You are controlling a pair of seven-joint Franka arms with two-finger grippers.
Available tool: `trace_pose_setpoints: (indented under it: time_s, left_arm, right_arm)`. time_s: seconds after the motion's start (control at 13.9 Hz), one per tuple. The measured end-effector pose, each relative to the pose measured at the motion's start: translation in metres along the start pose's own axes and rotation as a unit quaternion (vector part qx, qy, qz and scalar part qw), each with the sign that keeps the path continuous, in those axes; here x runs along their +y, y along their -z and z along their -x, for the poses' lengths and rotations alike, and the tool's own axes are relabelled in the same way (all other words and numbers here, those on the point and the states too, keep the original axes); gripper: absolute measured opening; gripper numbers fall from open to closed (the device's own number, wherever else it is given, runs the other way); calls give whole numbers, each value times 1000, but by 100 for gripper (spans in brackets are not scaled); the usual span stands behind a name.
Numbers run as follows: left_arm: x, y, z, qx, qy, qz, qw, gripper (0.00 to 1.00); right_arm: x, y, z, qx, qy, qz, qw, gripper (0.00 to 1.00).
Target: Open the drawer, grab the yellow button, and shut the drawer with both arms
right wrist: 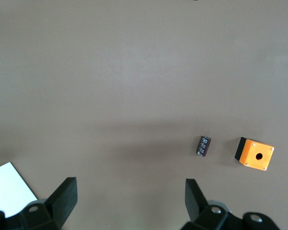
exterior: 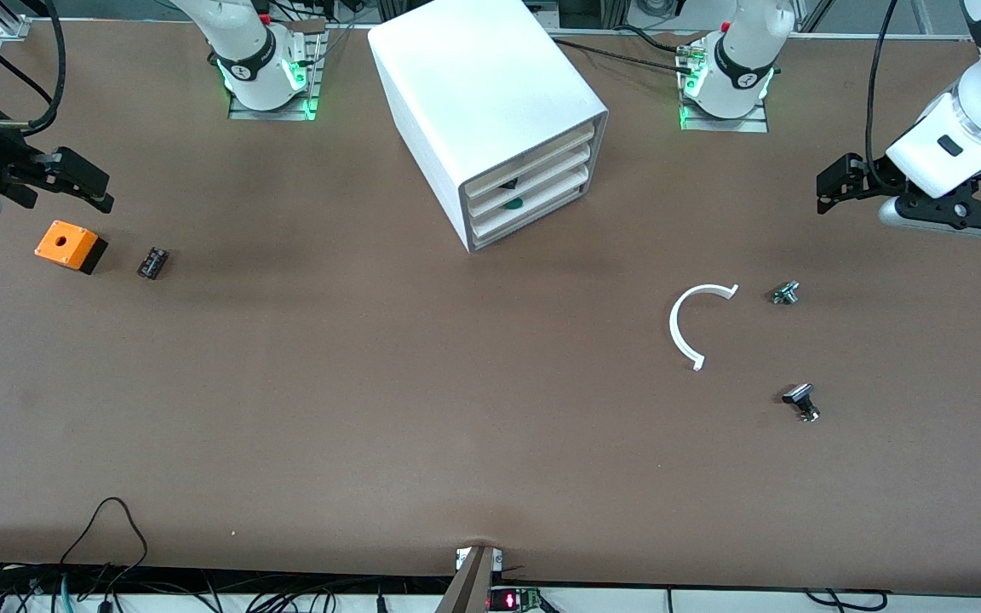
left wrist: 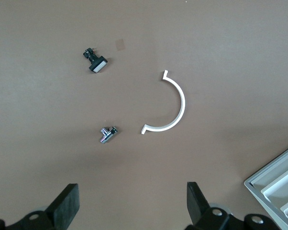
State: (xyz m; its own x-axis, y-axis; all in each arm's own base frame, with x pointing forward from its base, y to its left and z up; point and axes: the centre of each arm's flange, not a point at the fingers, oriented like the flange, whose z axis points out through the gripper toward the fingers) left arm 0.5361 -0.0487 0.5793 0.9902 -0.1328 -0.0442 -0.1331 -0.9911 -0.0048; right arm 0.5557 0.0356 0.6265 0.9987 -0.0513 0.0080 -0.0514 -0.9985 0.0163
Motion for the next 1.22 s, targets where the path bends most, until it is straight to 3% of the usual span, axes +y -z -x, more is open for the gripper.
trace_pose_setpoints:
  time_s: [0.65, 0.94, 1.22]
  left_arm:
    - [11, 5, -1, 4, -10, -1, 1000, 99]
    - [13, 5, -1, 5, -12, -1, 1000, 99]
    - [11, 7, -1, 7, -10, -1, 1000, 99]
  right_arm:
    - [-3, -14, -3, -14, 2, 5, 1000, 100]
    - [-29, -36, -5, -37, 35, 49, 997, 100]
    - [-41, -43, -5, -45, 43, 40, 997, 100]
